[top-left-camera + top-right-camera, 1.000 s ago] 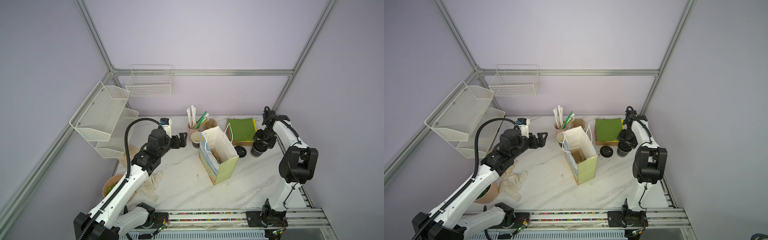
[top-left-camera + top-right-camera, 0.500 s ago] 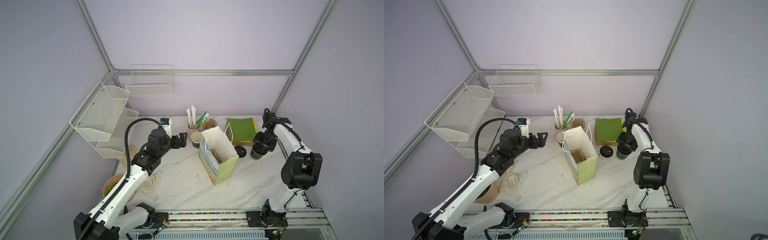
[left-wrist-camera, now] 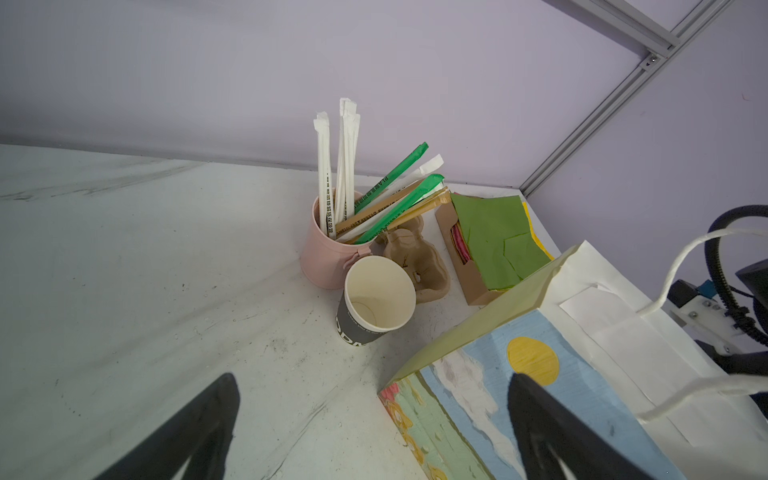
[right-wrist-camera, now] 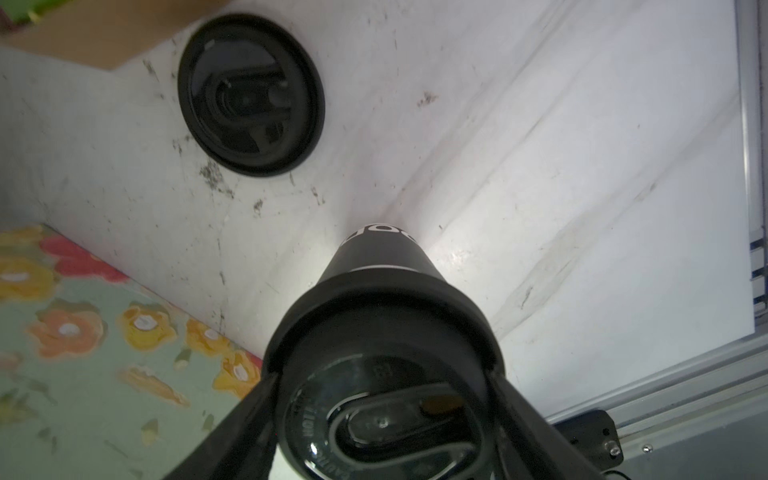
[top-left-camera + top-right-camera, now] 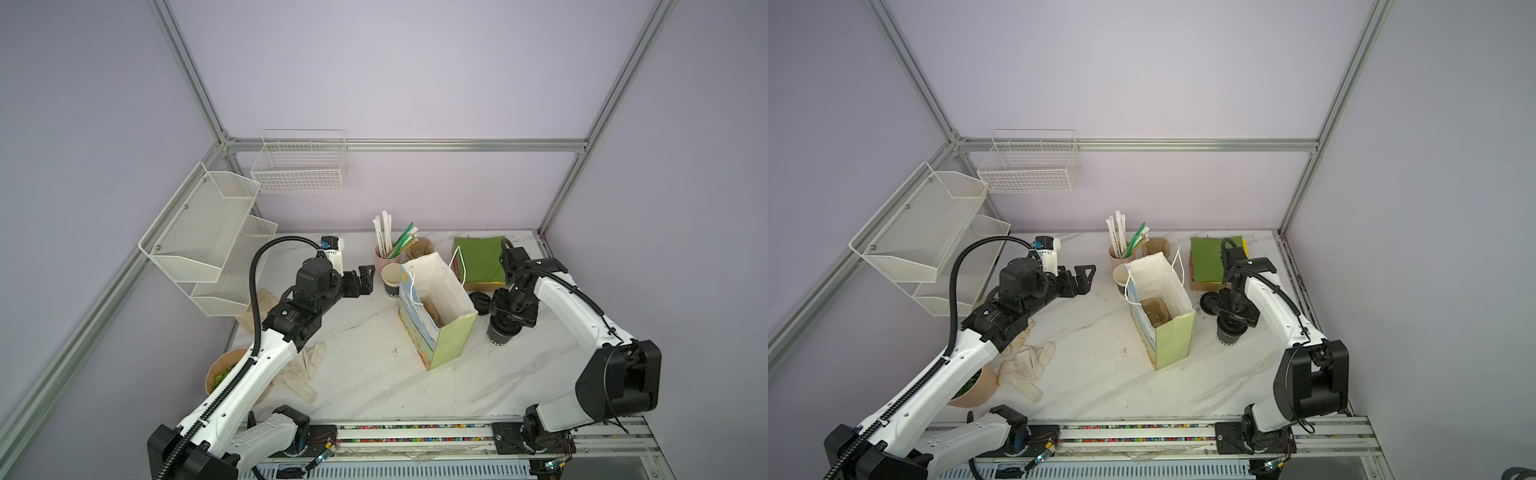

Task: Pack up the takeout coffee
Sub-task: 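Lift the black-lidded coffee cup off the table with the right gripper, then raise the held coffee cup high and swing it toward the paper bag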

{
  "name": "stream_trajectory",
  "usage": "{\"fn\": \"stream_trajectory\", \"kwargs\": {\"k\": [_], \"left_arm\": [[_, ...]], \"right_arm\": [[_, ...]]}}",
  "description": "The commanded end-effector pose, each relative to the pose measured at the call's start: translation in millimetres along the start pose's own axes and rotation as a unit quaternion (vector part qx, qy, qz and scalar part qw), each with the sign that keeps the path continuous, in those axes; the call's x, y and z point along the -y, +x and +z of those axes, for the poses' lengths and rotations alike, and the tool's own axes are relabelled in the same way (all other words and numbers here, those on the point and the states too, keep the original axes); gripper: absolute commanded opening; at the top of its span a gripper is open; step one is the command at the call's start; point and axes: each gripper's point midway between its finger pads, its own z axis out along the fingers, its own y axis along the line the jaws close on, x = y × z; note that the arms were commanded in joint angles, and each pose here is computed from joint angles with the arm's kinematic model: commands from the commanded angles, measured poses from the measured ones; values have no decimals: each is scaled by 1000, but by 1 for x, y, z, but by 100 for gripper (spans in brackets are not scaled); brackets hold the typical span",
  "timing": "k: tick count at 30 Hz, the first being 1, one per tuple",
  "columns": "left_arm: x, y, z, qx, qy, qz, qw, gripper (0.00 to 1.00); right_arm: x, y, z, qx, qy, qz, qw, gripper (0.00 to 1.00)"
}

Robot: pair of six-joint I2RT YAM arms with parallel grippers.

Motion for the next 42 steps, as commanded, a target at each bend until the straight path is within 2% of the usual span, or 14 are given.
{"fn": "stream_trajectory", "kwargs": {"k": [1, 18, 23, 29, 42], "left_arm": [[3, -11, -2, 15, 8, 0, 1000, 100], [1, -7, 3, 7, 4, 1, 1000, 100], [1, -6, 4, 4, 3, 1, 1000, 100], [1, -6, 4, 4, 2, 2, 1000, 100], [1, -5, 4, 2, 4, 1, 1000, 100]], "right_arm": [[16, 15, -3, -1, 21, 15, 1000, 76], [13, 13, -8, 20, -2, 0, 1000, 86], [13, 6, -20, 58, -18, 6, 998, 86], [12, 6, -18, 64, -25, 7, 998, 82], [14, 8, -11, 71, -27, 9, 997, 81]]}}
